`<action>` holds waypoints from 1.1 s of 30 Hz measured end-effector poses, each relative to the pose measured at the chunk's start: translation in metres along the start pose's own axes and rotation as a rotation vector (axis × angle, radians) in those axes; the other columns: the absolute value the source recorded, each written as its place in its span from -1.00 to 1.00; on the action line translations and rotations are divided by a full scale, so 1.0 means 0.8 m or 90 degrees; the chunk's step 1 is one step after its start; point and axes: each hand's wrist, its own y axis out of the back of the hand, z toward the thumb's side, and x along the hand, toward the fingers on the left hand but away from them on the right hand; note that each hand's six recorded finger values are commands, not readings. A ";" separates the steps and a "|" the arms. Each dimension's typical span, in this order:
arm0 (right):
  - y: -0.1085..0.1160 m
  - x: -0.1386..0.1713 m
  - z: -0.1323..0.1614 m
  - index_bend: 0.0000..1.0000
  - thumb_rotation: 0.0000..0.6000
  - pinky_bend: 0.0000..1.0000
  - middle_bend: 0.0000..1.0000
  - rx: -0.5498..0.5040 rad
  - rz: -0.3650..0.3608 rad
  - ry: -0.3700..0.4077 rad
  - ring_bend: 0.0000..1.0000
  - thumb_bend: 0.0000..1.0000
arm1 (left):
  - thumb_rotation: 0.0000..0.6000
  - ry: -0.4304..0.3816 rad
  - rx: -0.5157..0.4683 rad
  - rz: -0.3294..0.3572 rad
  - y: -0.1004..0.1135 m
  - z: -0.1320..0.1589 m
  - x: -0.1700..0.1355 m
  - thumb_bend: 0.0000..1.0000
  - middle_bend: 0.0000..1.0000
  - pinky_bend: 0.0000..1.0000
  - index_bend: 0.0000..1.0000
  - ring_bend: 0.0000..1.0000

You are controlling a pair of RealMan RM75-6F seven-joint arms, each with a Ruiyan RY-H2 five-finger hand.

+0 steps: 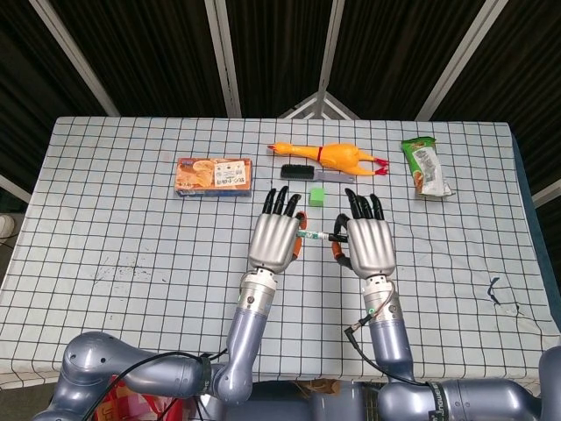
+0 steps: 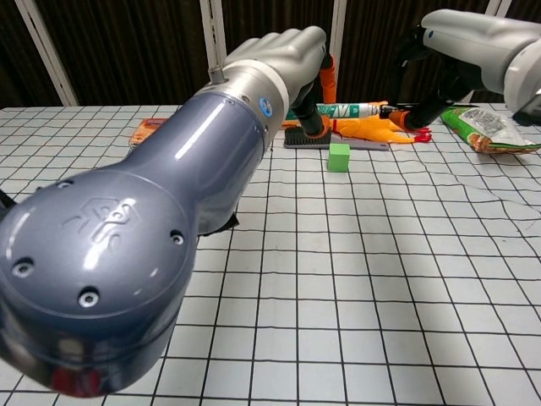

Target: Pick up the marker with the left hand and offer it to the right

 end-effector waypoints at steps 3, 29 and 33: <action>-0.001 0.000 -0.004 0.32 1.00 -0.93 -0.84 0.001 0.002 0.000 -0.76 -0.15 | 1.00 0.005 0.003 0.000 0.000 -0.006 0.000 0.14 -0.69 -1.00 0.10 -1.00; -0.081 -0.008 -0.085 0.33 1.00 -0.93 -0.84 -0.014 0.066 -0.044 -0.76 -0.15 | 1.00 0.058 0.057 -0.064 -0.056 -0.147 -0.041 0.14 -0.69 -1.00 0.10 -1.00; -0.100 -0.011 -0.093 0.26 1.00 -0.93 -0.84 -0.016 0.081 -0.052 -0.76 -0.15 | 1.00 0.055 0.059 -0.066 -0.060 -0.163 -0.048 0.14 -0.72 -1.00 -0.10 -1.00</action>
